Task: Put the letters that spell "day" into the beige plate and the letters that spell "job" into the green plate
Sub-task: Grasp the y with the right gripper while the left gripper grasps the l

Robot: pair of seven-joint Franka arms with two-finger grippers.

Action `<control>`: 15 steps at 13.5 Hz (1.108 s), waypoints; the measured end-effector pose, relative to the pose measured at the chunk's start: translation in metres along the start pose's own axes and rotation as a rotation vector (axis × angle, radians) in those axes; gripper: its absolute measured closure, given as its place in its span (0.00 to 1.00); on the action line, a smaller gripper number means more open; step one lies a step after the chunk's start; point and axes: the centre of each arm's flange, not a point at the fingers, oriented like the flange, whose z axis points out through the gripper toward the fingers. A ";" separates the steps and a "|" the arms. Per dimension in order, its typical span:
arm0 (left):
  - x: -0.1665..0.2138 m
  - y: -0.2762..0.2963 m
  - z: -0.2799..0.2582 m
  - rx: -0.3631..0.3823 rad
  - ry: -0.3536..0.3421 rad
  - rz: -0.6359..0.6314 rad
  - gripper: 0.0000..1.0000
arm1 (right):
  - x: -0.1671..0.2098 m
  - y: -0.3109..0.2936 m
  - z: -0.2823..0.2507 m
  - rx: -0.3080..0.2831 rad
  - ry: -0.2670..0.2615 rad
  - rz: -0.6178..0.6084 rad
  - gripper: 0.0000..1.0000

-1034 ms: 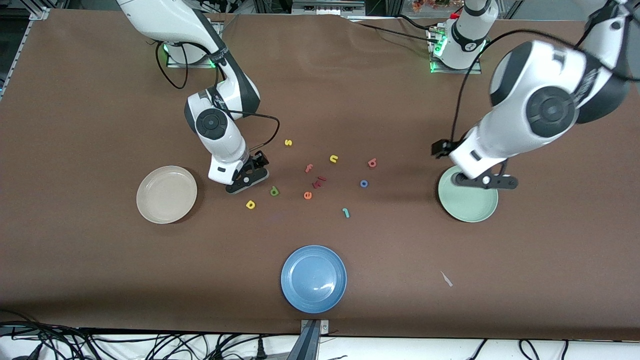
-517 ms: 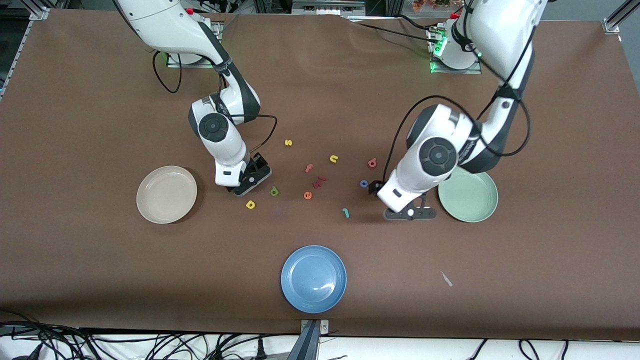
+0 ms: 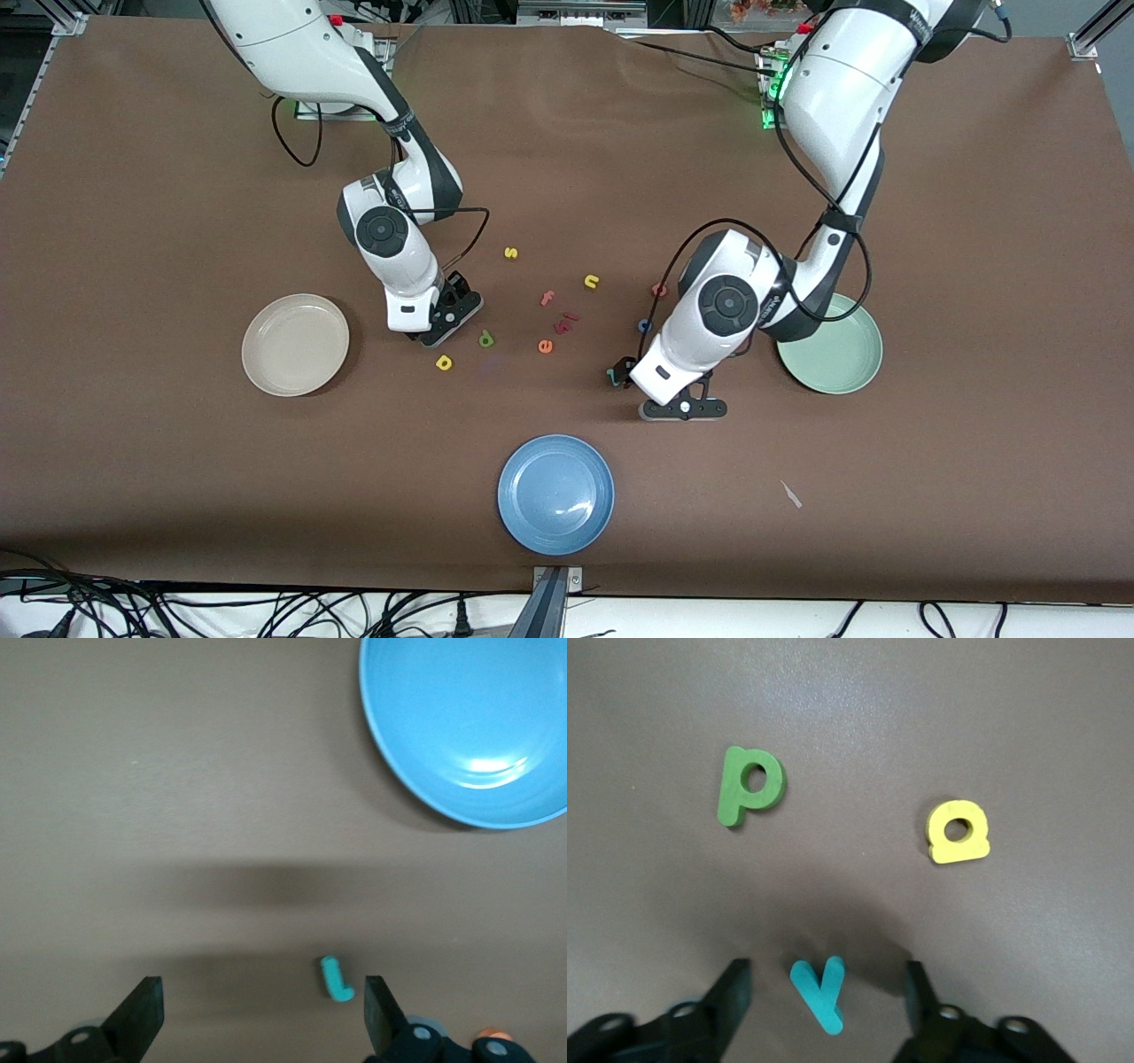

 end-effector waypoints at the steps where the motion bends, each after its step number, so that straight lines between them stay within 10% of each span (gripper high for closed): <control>1: 0.000 0.007 0.008 -0.003 0.000 -0.005 0.00 | 0.000 0.000 0.000 0.000 0.000 0.000 0.25; 5: -0.017 0.029 0.051 0.015 -0.030 -0.037 0.03 | 0.000 0.000 0.000 0.001 -0.004 -0.001 0.37; 10: -0.031 0.045 0.064 0.065 -0.009 -0.055 0.50 | -0.002 0.000 -0.002 0.010 -0.032 0.000 0.45; 15: -0.037 0.048 0.073 0.084 -0.010 -0.057 0.53 | -0.002 0.002 -0.003 0.011 -0.041 0.004 0.59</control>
